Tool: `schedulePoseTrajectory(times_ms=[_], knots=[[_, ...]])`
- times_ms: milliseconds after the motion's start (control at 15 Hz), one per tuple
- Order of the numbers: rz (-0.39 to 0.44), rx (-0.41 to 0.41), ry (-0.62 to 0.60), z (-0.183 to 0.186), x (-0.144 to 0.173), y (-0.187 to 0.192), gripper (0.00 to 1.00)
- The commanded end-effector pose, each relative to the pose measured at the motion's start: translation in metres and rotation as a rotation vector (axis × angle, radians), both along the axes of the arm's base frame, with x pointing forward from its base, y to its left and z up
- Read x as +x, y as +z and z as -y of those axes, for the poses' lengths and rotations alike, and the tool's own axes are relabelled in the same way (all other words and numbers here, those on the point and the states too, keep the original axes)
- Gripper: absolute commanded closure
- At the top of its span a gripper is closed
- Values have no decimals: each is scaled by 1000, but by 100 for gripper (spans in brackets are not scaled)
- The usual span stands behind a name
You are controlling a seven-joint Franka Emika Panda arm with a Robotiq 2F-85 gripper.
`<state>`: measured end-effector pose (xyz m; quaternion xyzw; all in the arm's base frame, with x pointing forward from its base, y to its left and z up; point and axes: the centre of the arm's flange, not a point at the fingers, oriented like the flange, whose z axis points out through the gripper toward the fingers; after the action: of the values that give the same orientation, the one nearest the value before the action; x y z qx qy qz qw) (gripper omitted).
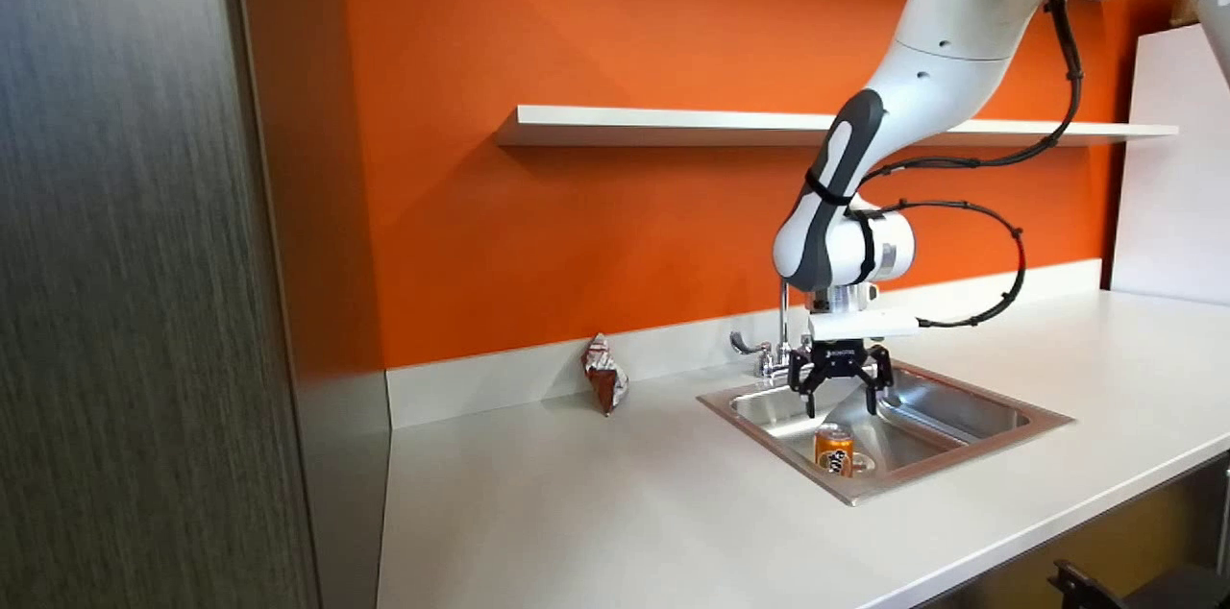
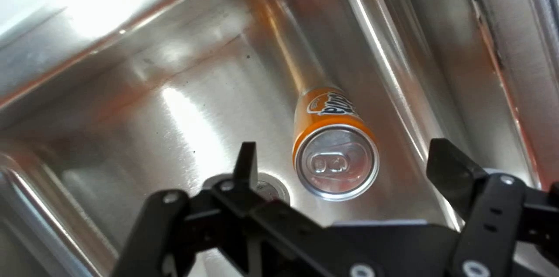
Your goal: Put the orange can inside the sink.
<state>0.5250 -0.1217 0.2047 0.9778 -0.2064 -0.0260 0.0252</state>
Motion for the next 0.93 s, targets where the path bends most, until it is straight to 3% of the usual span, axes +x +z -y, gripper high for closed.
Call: schedulePoseTrajectory(times_ms=[0,867], knots=[[-1,-10,62,-13,-23,29,0],[6,-33,148,-70,-96,69,0]])
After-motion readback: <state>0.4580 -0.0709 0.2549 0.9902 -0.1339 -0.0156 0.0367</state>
